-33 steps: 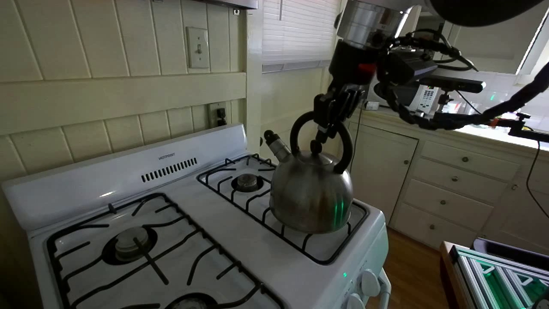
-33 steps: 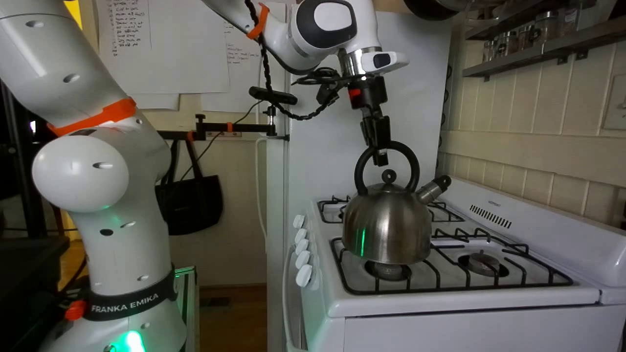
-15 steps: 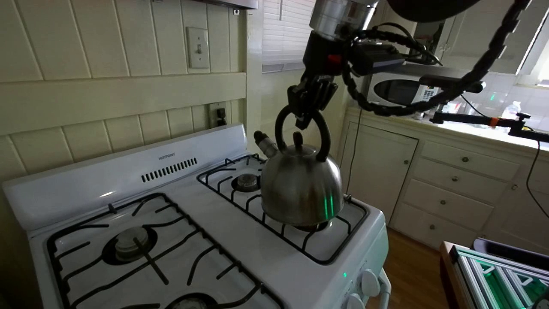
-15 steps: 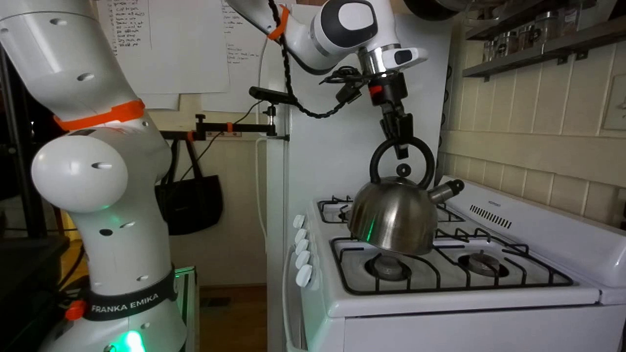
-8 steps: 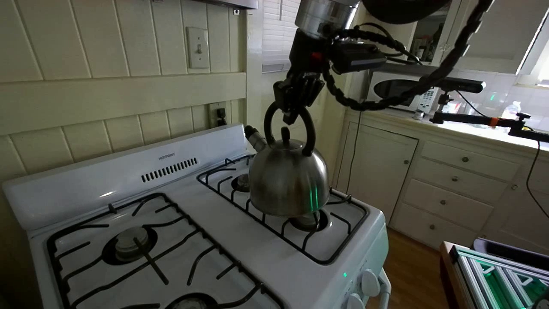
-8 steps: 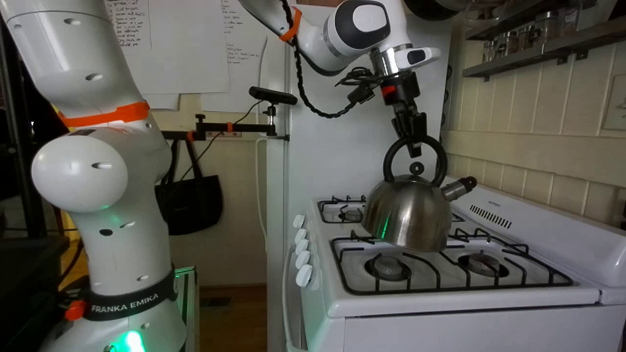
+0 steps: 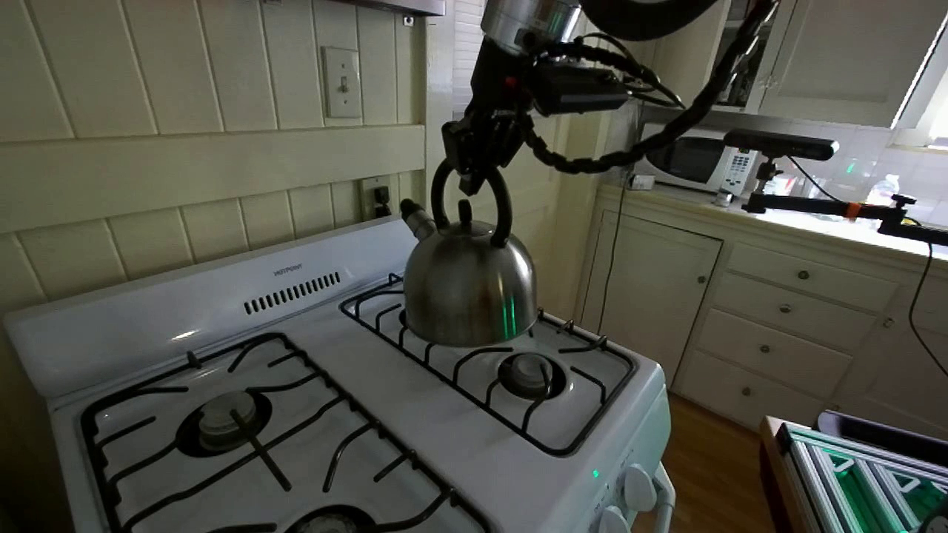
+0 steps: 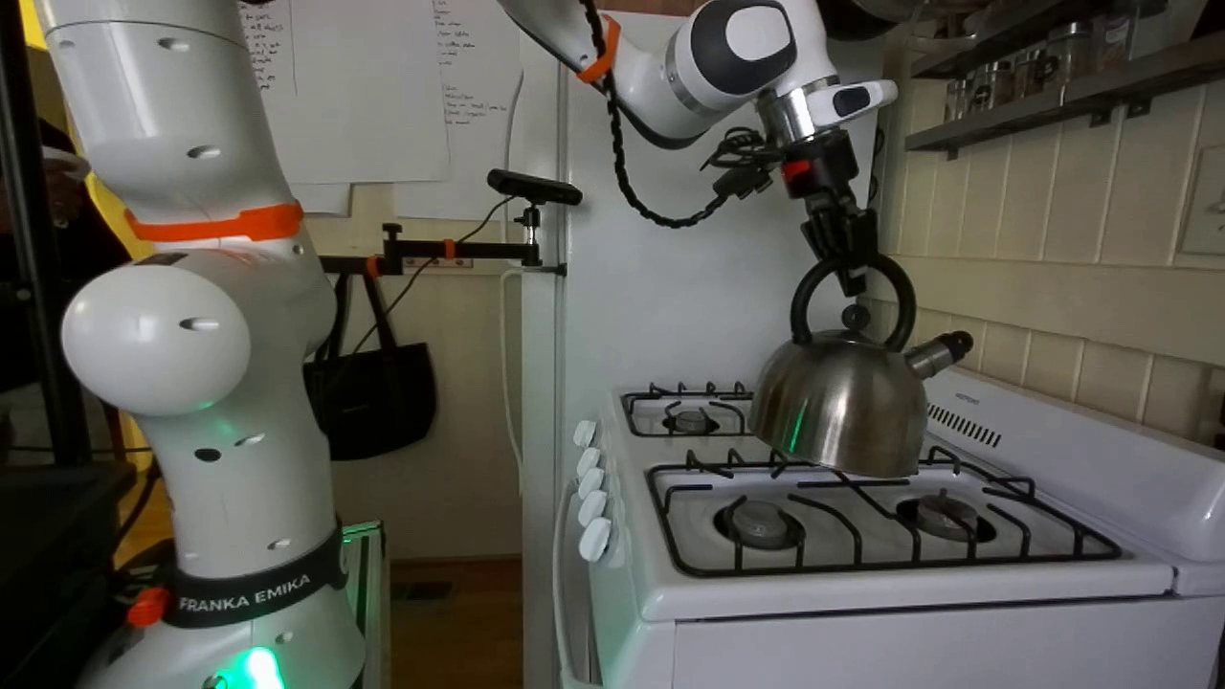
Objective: Move the silver kettle forwards.
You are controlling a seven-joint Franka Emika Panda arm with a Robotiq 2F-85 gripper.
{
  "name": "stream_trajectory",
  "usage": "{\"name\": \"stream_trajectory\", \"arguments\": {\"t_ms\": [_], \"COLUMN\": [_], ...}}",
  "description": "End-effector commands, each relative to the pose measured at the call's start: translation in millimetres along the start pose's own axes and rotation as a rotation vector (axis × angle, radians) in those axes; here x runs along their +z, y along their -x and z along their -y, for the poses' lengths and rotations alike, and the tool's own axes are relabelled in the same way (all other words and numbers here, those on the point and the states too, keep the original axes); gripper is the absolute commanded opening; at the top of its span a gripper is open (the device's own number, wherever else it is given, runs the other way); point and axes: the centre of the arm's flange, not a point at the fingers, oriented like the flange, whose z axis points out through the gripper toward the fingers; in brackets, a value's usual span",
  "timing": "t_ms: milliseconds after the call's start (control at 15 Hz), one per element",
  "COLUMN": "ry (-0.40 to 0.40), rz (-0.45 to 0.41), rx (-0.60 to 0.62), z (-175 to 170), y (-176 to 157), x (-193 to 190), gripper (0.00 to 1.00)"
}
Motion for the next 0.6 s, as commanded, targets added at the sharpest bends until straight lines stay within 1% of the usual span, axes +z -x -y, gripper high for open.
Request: {"name": "stream_trajectory", "arguments": {"t_ms": [0,333,533], "ry": [0.009,0.012,0.007], "rz": [-0.072,-0.161,-0.193], "rx": [-0.013,-0.024,-0.028], "z": [7.1,2.9,2.0], "y": [-36.7,-66.1,-77.6], "x": [6.9,25.9,36.6], "gripper": [0.02,0.02,0.02]}}
